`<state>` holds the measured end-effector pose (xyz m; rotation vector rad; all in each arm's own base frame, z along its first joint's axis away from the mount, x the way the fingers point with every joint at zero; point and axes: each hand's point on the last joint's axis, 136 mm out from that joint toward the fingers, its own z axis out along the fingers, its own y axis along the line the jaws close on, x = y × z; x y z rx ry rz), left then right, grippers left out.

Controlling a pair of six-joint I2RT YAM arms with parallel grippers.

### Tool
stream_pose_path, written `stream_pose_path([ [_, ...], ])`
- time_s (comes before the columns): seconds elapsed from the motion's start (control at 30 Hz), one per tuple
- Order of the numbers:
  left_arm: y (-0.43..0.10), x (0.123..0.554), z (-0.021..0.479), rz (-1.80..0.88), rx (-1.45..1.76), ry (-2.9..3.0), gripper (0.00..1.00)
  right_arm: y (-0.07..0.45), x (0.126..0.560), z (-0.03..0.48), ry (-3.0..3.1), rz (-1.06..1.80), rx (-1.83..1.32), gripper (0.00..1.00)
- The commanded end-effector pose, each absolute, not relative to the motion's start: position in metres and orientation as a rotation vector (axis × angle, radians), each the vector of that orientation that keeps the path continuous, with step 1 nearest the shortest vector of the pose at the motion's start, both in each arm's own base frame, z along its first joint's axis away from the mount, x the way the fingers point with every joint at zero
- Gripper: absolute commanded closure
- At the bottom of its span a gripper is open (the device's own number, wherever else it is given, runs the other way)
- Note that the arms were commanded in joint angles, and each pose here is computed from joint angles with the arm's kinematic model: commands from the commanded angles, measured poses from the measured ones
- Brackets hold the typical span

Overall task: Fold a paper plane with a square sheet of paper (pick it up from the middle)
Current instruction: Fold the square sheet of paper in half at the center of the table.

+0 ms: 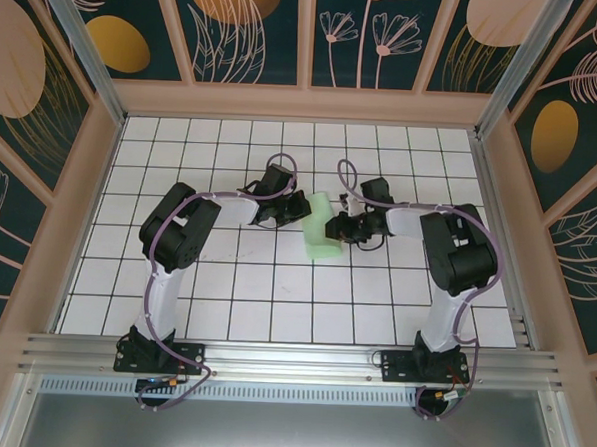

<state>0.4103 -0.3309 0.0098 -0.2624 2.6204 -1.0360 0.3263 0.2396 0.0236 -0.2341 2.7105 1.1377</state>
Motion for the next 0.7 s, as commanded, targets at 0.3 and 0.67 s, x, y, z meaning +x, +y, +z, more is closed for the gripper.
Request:
stream_pose_path([
  [0.3,-0.264,0.350,-0.108,-0.563,-0.402,2.944,0.93,0.218,0.278,0.011,2.840,1.082,-0.131,0.79],
  [0.67,-0.267,0.352,-0.107,-0.579,-0.384,2.935,0.93,0.212,0.270,0.020,2.837,1.060,-0.060,0.79],
])
